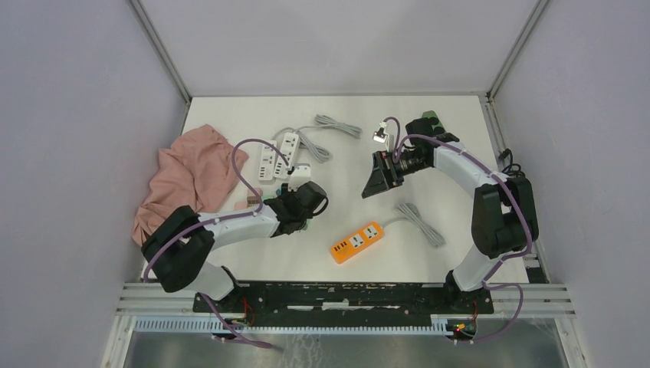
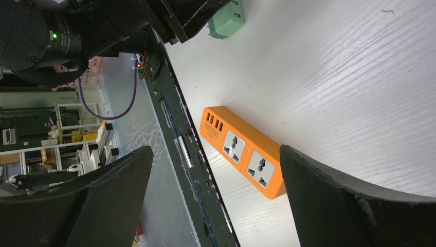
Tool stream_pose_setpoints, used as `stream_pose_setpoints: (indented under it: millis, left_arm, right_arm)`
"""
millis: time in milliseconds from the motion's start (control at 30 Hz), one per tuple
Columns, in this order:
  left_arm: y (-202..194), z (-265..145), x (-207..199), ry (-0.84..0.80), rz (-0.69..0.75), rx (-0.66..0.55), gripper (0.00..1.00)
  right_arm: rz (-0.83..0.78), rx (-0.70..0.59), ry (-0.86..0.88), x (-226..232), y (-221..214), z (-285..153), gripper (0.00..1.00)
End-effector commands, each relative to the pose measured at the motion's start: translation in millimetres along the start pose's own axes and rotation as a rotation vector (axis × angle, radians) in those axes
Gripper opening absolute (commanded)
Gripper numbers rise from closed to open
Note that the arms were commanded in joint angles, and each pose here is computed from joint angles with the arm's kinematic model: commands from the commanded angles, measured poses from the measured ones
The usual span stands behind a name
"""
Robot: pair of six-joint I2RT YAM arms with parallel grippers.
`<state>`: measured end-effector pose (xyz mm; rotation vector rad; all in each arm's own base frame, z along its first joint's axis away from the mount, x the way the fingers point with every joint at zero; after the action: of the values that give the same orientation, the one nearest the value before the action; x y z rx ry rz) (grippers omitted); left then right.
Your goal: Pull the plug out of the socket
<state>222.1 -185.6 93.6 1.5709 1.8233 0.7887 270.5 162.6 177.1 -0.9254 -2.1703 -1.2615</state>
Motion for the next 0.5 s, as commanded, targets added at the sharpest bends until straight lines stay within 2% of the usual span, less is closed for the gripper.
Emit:
stream_pose_setpoints:
  millis: [0, 67, 267, 367, 467]
  left_arm:
    - [15.6, 3.1, -7.7, 0.028, -0.071, -0.052, 0.18]
    - [15.6, 4.8, -6.9, 0.043, -0.073, -0.051, 0.3]
    - [16.4, 5.3, -6.0, 0.06, -0.072, -0.047, 0.55]
    - [18.4, 3.5, -5.9, 0.057, -0.079, -0.051, 0.62]
    - [20.6, 0.7, -5.2, 0.054, -0.081, -0.055, 0.62]
  right_arm:
    - [-0.072, -0.042, -0.001, 8.9, 16.6, -9.7, 1.0]
    - [-0.074, -0.043, -0.001, 9.0, 17.0, -9.8, 1.0]
    - [-0.073, -0.042, -0.002, 8.9, 16.6, -9.7, 1.0]
    - [-0.074, -0.043, -0.002, 9.0, 17.3, -10.4, 1.0]
    - [-0.074, -0.042, 0.0, 9.0, 16.9, -10.4, 1.0]
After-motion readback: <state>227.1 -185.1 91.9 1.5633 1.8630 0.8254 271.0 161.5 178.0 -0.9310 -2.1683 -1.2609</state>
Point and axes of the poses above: each gripper's point midway between its finger pads, its own z axis out along the fingers, its own x axis along the line the jaws close on, y = z × x, the point moved 7 cm from there along -z, back along the fingers, and after that the axes turned 10 degrees about -z, right-handed, at the moved point
